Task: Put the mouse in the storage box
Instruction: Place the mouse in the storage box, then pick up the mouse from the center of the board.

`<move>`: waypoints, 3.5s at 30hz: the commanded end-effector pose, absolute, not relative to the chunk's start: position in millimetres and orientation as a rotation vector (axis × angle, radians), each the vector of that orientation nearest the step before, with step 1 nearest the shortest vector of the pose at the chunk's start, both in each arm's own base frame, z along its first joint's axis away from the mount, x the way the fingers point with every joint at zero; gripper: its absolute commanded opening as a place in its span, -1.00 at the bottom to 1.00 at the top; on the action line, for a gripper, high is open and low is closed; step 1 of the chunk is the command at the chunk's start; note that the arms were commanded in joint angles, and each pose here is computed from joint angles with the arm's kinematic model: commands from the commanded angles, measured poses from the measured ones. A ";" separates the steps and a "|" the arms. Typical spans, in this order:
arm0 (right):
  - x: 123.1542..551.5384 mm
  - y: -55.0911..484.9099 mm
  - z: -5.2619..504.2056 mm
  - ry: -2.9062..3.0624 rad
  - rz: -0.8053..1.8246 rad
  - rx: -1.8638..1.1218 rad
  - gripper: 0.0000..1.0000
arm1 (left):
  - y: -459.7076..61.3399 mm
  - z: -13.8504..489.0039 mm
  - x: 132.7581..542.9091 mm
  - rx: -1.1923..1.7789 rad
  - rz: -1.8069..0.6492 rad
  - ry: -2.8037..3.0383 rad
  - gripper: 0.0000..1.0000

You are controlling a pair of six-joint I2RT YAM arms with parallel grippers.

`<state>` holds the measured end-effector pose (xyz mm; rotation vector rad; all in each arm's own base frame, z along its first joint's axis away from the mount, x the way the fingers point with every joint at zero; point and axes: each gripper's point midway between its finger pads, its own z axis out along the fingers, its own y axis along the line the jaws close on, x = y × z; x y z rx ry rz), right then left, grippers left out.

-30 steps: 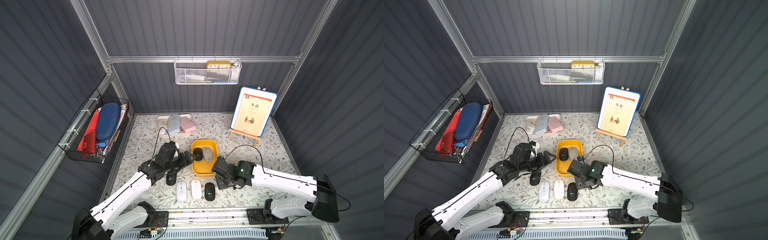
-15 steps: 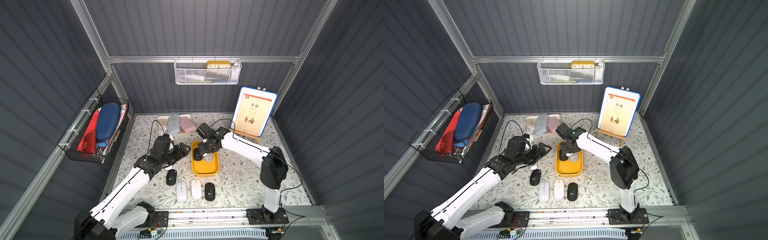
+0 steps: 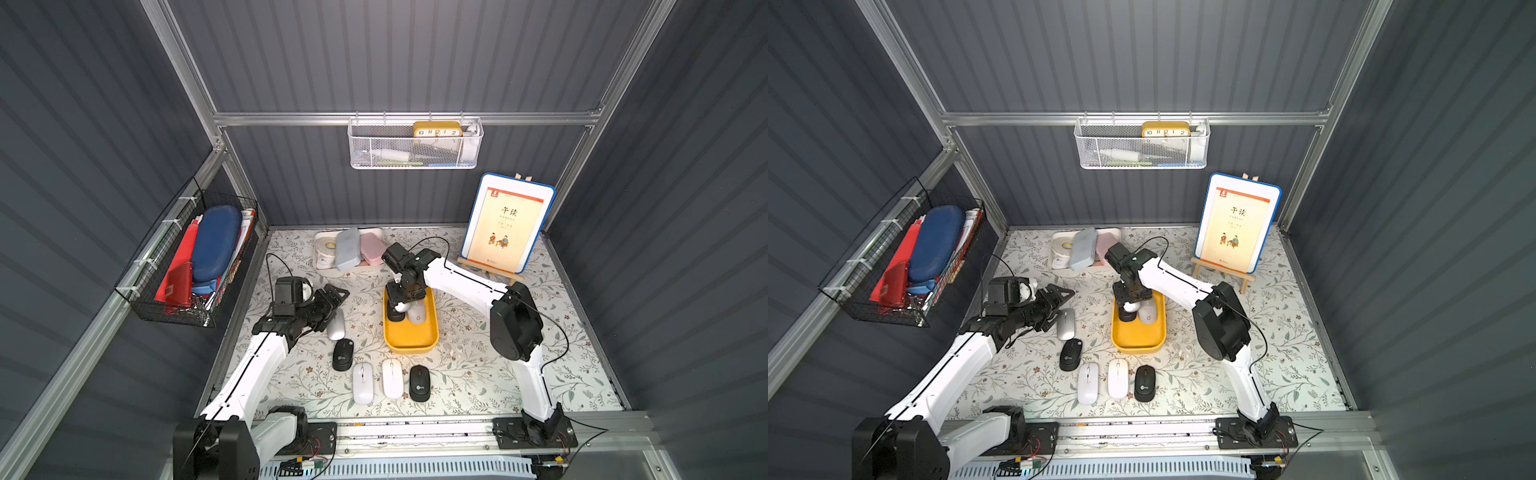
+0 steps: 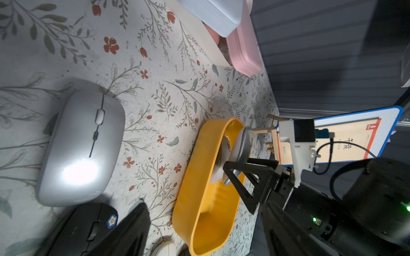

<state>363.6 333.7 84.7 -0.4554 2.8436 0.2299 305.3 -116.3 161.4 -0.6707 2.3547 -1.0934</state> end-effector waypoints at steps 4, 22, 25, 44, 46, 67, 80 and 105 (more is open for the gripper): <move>361.1 329.7 68.2 2.932 0.204 -0.416 0.23 | -119.2 180.0 306.5 -0.550 -1.102 2.320 0.67; 358.9 330.6 58.0 3.001 0.177 -0.429 0.44 | -127.6 180.7 302.3 -0.447 -1.142 2.338 0.67; 361.5 331.0 66.2 2.976 0.186 -0.437 0.48 | -127.9 183.4 301.7 -0.443 -1.147 2.332 0.67; 205.0 277.8 130.6 2.893 0.203 -0.481 0.53 | -187.5 163.8 212.7 -0.280 -1.241 2.516 0.63; 175.6 271.6 113.0 2.957 0.180 -0.475 0.55 | -186.4 157.0 204.1 -0.294 -1.201 2.550 0.63; 129.2 282.3 37.3 3.099 0.116 -0.168 0.61 | -195.5 147.6 200.8 -0.284 -1.287 2.542 0.66; 121.6 286.8 12.0 3.166 0.103 -0.166 0.42 | -196.2 150.9 206.7 -0.271 -1.262 2.539 0.67; 153.1 257.8 126.4 2.777 0.108 -0.247 0.06 | -203.1 160.5 251.4 -0.299 -1.163 2.527 0.68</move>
